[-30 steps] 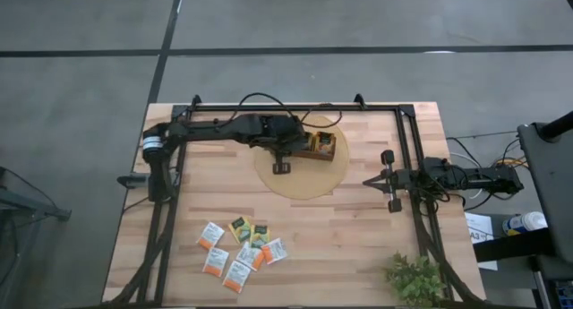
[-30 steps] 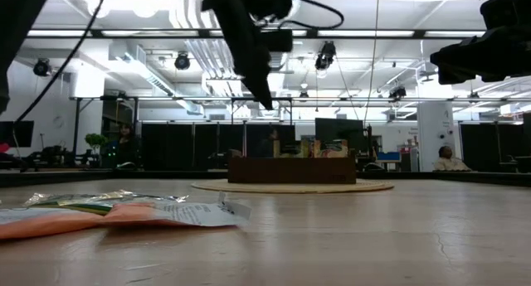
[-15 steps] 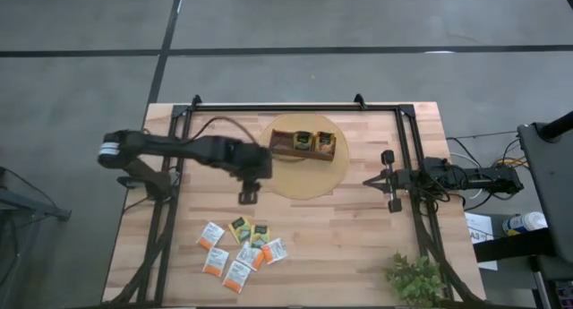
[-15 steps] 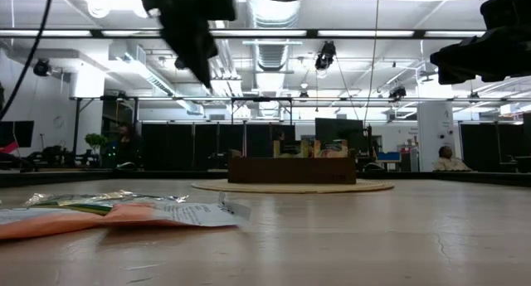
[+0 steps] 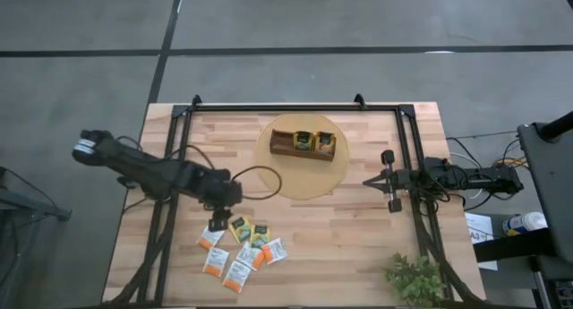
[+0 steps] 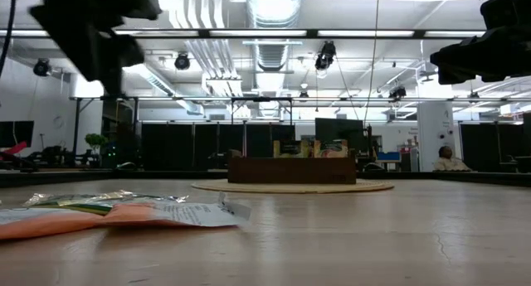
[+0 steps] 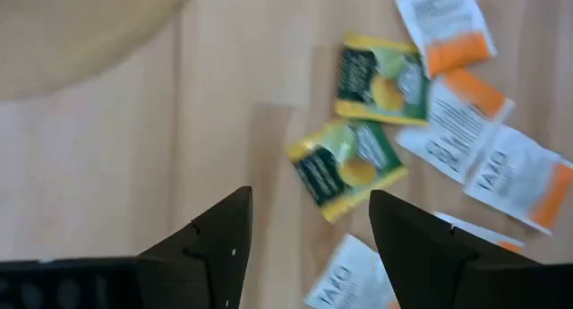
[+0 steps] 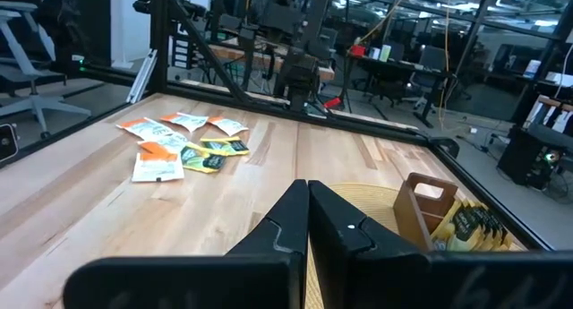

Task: Pick & Place Tea
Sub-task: Put the left green tea bag into the middle section of wooden organizer, then put left green tea bag into the middle section of wooden organizer

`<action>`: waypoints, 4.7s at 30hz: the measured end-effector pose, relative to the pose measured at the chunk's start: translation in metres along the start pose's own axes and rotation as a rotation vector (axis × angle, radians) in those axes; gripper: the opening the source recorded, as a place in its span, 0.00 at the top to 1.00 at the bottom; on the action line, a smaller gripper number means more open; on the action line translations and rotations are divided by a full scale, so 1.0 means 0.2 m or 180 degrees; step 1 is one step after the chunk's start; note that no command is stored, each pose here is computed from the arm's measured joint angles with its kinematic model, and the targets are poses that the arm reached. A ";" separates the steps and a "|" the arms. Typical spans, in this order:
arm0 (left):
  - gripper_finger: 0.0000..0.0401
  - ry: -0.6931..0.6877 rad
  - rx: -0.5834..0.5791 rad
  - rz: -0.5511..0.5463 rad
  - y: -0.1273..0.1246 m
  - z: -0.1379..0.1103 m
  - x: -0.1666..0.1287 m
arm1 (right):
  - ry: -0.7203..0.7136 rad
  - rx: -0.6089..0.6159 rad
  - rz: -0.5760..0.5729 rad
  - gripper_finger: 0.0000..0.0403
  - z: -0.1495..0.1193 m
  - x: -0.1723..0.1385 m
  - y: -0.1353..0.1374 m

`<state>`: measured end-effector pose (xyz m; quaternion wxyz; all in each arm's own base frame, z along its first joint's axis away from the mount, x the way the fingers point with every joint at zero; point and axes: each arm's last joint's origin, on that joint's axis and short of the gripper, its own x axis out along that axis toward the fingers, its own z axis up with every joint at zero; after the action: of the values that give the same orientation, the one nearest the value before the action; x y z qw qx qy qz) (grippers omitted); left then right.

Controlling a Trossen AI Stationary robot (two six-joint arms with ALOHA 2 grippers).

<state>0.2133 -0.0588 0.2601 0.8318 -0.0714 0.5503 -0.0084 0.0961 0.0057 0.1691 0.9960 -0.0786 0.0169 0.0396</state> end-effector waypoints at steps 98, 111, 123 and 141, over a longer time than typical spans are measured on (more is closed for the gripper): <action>0.97 0.0382 -0.1111 0.0142 -0.08 -0.04 0.36 | 0.0000 0.0000 0.0000 0.98 0.00 0.00 0.00; 0.55 0.0324 -0.1221 0.0141 -0.14 -0.06 0.35 | 0.0000 0.0000 -0.0001 0.98 0.00 0.00 0.00; 0.46 0.0254 -0.1044 0.0322 -0.17 -0.08 0.42 | 0.0000 0.0000 -0.0001 0.98 0.00 0.00 0.00; 0.46 0.0283 -0.0852 0.0607 -0.19 -0.10 0.57 | 0.0001 0.0000 -0.0001 0.98 0.00 0.00 0.00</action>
<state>0.2418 -0.1100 0.1529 0.7868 -0.1286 0.5870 0.1408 0.0961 0.0057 0.1691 0.9960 -0.0786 0.0170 0.0393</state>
